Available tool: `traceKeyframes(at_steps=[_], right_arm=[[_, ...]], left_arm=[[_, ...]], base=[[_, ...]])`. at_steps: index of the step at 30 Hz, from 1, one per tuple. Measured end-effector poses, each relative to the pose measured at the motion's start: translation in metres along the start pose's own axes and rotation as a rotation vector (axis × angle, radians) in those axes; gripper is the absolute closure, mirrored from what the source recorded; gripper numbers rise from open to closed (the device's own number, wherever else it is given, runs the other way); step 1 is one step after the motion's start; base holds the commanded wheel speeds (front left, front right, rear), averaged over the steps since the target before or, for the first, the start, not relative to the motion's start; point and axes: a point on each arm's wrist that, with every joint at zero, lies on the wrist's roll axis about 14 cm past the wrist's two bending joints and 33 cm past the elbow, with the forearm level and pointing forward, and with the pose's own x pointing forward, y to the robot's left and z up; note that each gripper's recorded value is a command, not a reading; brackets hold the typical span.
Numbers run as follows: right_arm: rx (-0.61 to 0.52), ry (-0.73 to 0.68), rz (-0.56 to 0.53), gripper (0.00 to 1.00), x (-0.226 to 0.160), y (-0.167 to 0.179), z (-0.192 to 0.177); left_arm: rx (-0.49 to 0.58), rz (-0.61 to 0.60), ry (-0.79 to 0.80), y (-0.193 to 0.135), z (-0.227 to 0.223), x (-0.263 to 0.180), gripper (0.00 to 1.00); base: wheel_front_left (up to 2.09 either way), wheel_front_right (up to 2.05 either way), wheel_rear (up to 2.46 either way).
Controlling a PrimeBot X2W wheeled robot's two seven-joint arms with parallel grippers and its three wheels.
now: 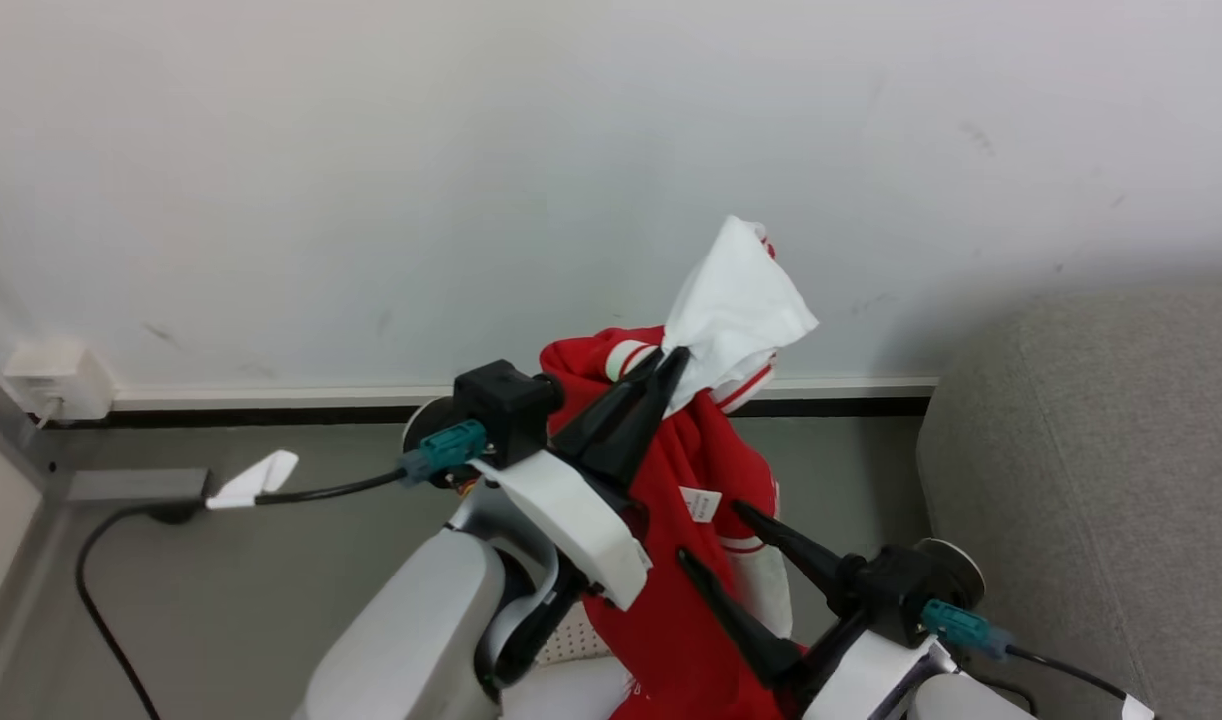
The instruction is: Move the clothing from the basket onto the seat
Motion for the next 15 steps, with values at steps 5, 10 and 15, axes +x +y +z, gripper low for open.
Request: traceKeyframes(at_steps=[5,10,15], right_arm=[[0.022,0.098,0.028,0.0,0.01,0.008,-0.028],[0.045,0.144,0.049,0.0,0.019,0.016,-0.04],[0.057,0.163,0.055,0.0,0.027,0.021,-0.045]], left_arm=[[0.004,-0.034,0.003,-0.015,0.003,-0.005,1.0],[-0.021,-0.051,-0.005,-0.026,0.012,-0.012,1.0],[-0.04,-0.065,-0.015,-0.034,0.019,-0.018,1.0]], base=[[0.0,0.0,0.0],[0.0,0.0,0.0],[0.0,0.0,0.0]])
